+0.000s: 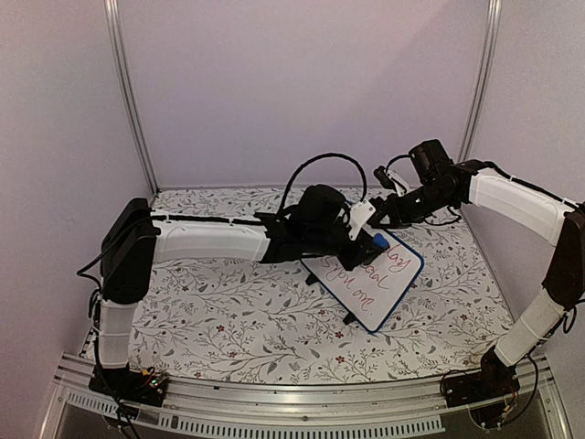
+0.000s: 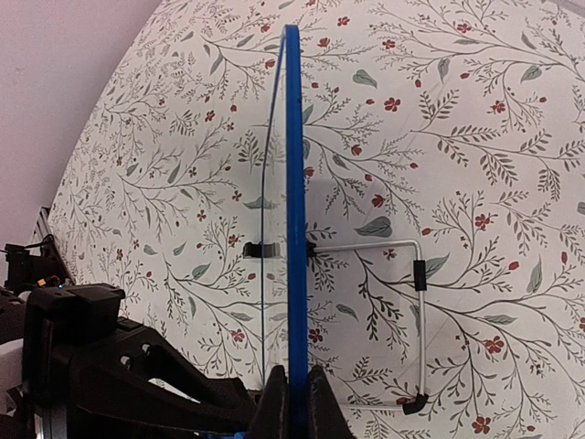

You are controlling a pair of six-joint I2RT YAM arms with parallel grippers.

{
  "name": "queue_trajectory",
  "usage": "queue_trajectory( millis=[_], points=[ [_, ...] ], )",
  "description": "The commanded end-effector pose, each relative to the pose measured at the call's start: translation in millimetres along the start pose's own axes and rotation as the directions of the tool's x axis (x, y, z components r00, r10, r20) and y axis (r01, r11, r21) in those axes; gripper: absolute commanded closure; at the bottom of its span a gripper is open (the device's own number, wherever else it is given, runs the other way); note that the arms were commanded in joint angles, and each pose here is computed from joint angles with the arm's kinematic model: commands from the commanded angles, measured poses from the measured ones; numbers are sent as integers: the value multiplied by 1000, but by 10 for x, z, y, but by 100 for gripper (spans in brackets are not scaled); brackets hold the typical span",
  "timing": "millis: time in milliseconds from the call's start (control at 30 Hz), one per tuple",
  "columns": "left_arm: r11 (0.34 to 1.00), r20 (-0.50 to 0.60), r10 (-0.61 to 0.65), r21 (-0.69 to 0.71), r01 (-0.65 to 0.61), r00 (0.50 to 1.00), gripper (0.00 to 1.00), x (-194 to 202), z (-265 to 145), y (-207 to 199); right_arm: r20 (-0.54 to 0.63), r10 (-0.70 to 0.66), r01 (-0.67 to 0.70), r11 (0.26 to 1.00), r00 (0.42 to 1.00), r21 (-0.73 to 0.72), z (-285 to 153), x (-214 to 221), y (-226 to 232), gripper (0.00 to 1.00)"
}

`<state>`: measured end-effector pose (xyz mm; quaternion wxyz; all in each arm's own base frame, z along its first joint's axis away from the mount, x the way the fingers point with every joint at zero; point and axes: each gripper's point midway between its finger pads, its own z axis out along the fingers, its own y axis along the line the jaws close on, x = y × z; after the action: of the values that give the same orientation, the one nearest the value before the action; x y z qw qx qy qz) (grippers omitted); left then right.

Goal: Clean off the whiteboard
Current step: Erase the whiteboard from the whiteboard stand.

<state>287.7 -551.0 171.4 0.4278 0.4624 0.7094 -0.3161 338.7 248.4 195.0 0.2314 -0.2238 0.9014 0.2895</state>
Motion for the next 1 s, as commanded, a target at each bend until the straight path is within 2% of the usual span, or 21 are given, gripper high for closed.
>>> queue_trajectory(
  millis=[0, 533, 700, 967],
  points=[
    [1000, -7, 19, 1, -19, 1000, 100, 39, 144, -52, -72, -23, 14, 992, 997, -124, 55, 214, 329, 100],
    [999, -118, -38, -8, 37, 992, 100, 686, -19, -54, -75, -23, 13, 992, 997, -129, 71, 216, 335, 100],
    [1000, -95, -25, -3, 25, 995, 100, 569, 3, -53, -72, -24, 14, 992, 997, -128, 62, 204, 334, 100],
    [1000, -13, -7, 17, 7, 1000, 100, 113, 111, -68, -72, -24, 15, 992, 997, -126, 58, 206, 334, 100]
  ],
)
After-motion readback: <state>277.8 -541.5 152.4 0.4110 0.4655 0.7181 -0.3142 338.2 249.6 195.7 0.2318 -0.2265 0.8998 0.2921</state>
